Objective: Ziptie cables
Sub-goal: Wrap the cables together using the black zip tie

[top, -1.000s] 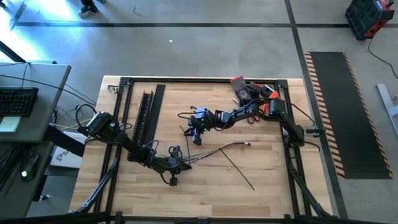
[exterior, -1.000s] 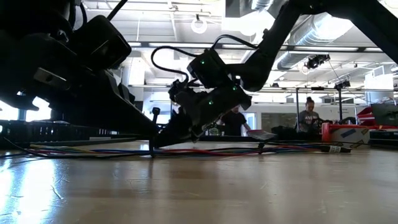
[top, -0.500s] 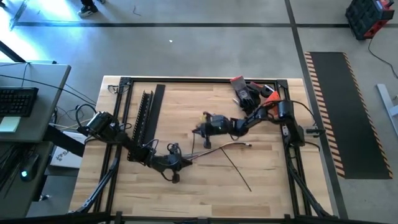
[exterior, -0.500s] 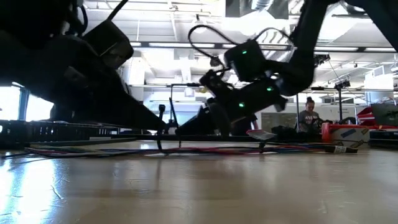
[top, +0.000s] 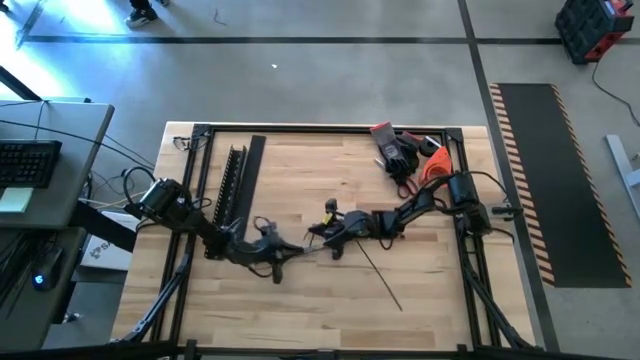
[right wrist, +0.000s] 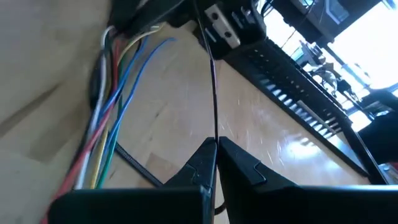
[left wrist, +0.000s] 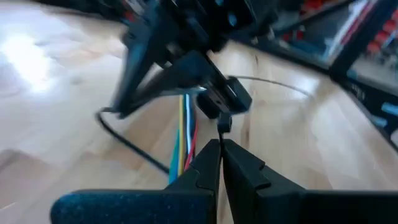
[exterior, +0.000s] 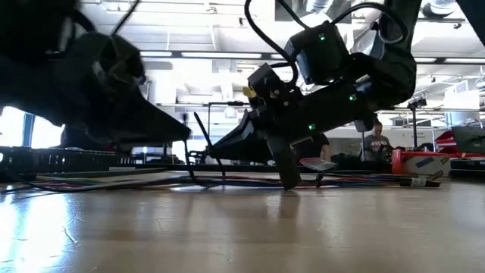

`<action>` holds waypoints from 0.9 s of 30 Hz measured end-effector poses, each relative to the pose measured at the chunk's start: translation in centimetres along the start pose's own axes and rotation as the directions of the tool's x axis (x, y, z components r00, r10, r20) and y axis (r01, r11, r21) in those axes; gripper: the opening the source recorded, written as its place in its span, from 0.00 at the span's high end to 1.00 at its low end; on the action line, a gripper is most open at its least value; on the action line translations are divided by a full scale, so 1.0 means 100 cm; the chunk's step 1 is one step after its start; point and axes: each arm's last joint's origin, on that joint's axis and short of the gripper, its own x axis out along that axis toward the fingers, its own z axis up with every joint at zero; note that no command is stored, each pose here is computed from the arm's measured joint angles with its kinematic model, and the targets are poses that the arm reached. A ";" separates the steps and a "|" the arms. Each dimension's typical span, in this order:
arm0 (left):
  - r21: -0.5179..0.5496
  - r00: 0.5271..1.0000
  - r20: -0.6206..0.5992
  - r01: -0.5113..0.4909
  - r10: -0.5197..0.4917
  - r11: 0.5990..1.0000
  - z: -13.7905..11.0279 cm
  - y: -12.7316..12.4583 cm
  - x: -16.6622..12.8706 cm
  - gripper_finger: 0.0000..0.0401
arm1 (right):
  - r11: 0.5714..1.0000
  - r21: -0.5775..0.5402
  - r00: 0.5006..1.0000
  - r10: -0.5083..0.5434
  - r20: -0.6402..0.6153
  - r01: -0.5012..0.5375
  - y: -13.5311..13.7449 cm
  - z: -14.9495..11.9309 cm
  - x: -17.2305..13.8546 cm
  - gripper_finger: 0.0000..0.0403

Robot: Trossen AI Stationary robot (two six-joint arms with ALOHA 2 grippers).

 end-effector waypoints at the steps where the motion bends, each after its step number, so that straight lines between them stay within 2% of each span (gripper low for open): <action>1: -0.011 1.000 0.019 -0.004 0.004 1.000 0.000 0.002 -0.004 1.00 | 1.000 0.000 1.000 0.002 0.002 -0.002 0.000 0.000 0.000 1.00; 4: -0.034 0.999 0.050 0.006 -0.004 0.999 0.001 0.006 -0.010 1.00 | 1.000 0.001 1.000 -0.008 -0.002 0.008 -0.001 0.002 0.002 1.00; 19: -0.026 0.998 0.033 0.052 -0.051 0.998 0.007 0.014 -0.001 1.00 | 1.000 -0.006 1.000 -0.022 0.001 0.022 -0.002 0.006 0.004 1.00; 27: -0.028 0.998 0.030 0.055 -0.054 0.998 0.008 0.015 0.001 1.00 | 0.996 -0.084 1.000 -0.023 0.009 0.023 0.002 0.010 0.003 1.00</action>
